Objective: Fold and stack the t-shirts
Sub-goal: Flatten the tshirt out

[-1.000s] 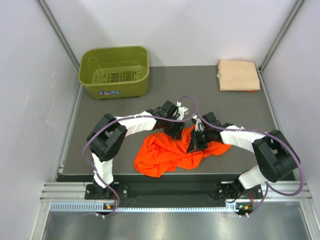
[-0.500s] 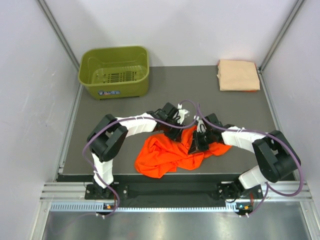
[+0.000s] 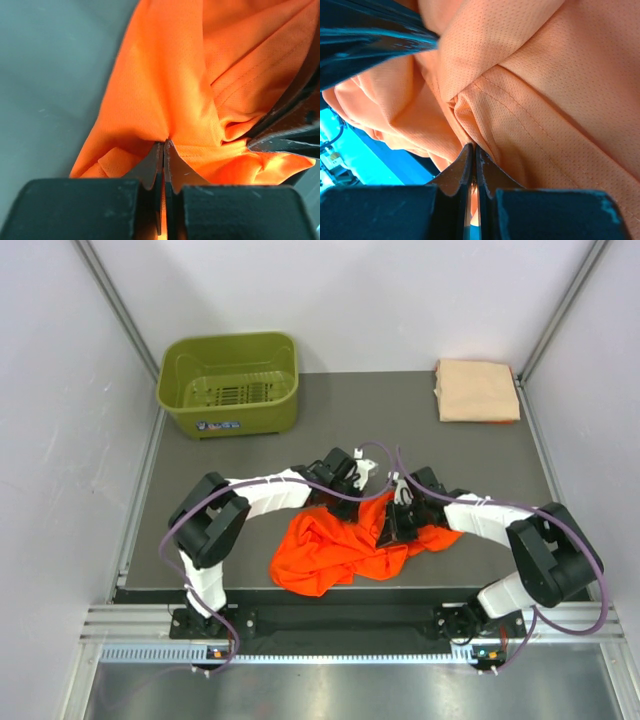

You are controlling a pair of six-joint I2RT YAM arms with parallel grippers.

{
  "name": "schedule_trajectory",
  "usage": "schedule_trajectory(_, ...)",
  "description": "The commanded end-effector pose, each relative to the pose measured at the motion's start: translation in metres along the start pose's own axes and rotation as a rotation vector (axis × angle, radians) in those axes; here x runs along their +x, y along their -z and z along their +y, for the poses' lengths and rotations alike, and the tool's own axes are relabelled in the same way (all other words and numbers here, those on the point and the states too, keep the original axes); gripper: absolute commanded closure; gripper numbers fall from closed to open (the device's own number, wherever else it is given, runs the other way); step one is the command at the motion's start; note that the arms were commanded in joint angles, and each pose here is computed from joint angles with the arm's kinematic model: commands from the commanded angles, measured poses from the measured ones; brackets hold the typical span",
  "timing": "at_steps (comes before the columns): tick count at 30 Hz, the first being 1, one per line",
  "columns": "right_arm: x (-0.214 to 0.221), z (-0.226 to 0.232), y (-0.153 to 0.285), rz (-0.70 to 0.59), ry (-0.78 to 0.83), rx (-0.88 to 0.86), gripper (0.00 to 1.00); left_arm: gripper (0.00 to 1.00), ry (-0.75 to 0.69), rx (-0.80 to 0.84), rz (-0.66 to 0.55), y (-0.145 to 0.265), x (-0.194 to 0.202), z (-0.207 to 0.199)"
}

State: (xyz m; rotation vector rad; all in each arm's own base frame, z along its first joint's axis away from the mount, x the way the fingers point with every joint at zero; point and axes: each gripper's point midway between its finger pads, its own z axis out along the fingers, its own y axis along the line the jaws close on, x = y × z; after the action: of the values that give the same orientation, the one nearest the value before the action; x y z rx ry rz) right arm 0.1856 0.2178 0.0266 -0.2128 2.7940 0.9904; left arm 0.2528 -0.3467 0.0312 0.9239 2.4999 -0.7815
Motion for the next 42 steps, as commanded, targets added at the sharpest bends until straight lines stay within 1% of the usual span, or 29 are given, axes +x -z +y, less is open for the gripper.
schedule_trajectory(1,-0.014,0.006,0.006,-0.053,0.021,-0.011,0.99,1.00,-0.028,-0.069,-0.130,0.036,-0.038,-0.004)
schedule_trajectory(3,-0.017,0.007,0.006,-0.051,0.025,-0.010,0.96,1.00,-0.026,-0.098,-0.194,0.057,-0.053,-0.008)
schedule_trajectory(5,-0.023,0.013,0.008,-0.053,0.045,-0.011,0.94,1.00,-0.017,-0.120,-0.231,0.072,-0.058,-0.009)
schedule_trajectory(6,-0.026,0.014,0.009,-0.056,0.052,-0.010,0.91,1.00,-0.014,-0.144,-0.281,0.088,-0.067,-0.011)
schedule_trajectory(8,-0.037,0.021,0.013,-0.069,0.068,-0.015,0.86,1.00,-0.007,-0.177,-0.315,0.102,-0.071,-0.009)
schedule_trajectory(9,-0.038,0.023,0.014,-0.062,0.068,-0.012,0.84,1.00,-0.005,-0.202,-0.349,0.115,-0.076,-0.008)
schedule_trajectory(11,-0.050,0.030,0.018,-0.076,0.074,-0.013,0.79,1.00,0.007,-0.236,-0.371,0.126,-0.079,-0.004)
schedule_trajectory(12,-0.052,0.033,0.021,-0.073,0.073,-0.010,0.75,1.00,0.009,-0.243,-0.389,0.135,-0.082,-0.003)
schedule_trajectory(13,-0.064,0.041,0.026,-0.095,0.086,-0.017,0.74,1.00,0.018,-0.259,-0.402,0.143,-0.085,0.000)
schedule_trajectory(14,-0.068,0.043,0.027,-0.097,0.088,-0.016,0.72,1.00,0.031,-0.304,-0.406,0.149,-0.085,0.009)
schedule_trajectory(15,-0.066,0.041,0.030,-0.077,0.081,0.007,0.66,1.00,0.039,-0.328,-0.419,0.158,-0.087,0.012)
schedule_trajectory(16,-0.082,0.044,0.038,-0.117,0.091,0.042,0.62,1.00,0.061,-0.363,-0.431,0.165,-0.089,0.022)
schedule_trajectory(17,-0.086,0.039,0.041,-0.120,0.079,0.079,0.58,1.00,0.087,-0.418,-0.439,0.173,-0.087,0.033)
schedule_trajectory(18,-0.092,0.032,0.047,-0.132,0.061,0.122,0.52,1.00,0.110,-0.447,-0.440,0.179,-0.086,0.041)
schedule_trajectory(19,-0.099,0.020,0.059,-0.151,0.033,0.219,0.49,1.00,0.147,-0.487,-0.449,0.189,-0.087,0.055)
schedule_trajectory(20,-0.102,0.009,0.065,-0.161,0.005,0.279,0.46,1.00,0.194,-0.549,-0.458,0.198,-0.085,0.069)
schedule_trajectory(21,-0.109,-0.007,0.076,-0.190,-0.045,0.338,0.43,1.00,0.232,-0.594,-0.430,0.203,-0.075,0.081)
schedule_trajectory(22,-0.109,-0.023,0.087,-0.199,-0.084,0.418,0.42,1.00,0.284,-0.647,-0.438,0.215,-0.073,0.098)
schedule_trajectory(24,-0.111,-0.051,0.102,-0.219,-0.172,0.480,0.42,1.00,0.363,-0.747,-0.450,0.235,-0.062,0.118)
schedule_trajectory(25,-0.106,-0.063,0.105,-0.211,-0.207,0.499,0.42,1.00,0.415,-0.794,-0.458,0.246,-0.056,0.134)
schedule_trajectory(27,-0.102,-0.085,0.115,-0.226,-0.282,0.517,0.43,1.00,0.476,-0.862,-0.490,0.266,-0.049,0.150)
schedule_trajectory(30,-0.104,-0.093,0.121,-0.230,-0.289,0.509,0.43,1.00,0.544,-0.990,-0.520,0.301,-0.034,0.177)
schedule_trajectory(32,-0.103,-0.094,0.118,-0.205,-0.283,0.506,0.43,1.00,0.566,-1.039,-0.544,0.318,-0.031,0.186)
schedule_trajectory(33,-0.103,-0.095,0.118,-0.199,-0.284,0.508,0.43,1.00,0.595,-1.084,-0.559,0.331,-0.026,0.197)
schedule_trajectory(37,-0.108,-0.091,0.110,-0.184,-0.271,0.462,0.44,1.00,0.629,-1.140,-0.571,0.352,-0.020,0.218)
schedule_trajectory(39,-0.111,-0.086,0.107,-0.182,-0.250,0.427,0.44,1.00,0.615,-1.158,-0.562,0.355,-0.021,0.226)
schedule_trajectory(40,-0.114,-0.078,0.102,-0.180,-0.232,0.367,0.44,1.00,0.603,-1.147,-0.557,0.353,-0.024,0.229)
schedule_trajectory(42,-0.115,-0.069,0.094,-0.162,-0.199,0.298,0.41,1.00,0.576,-1.057,-0.544,0.335,-0.034,0.229)
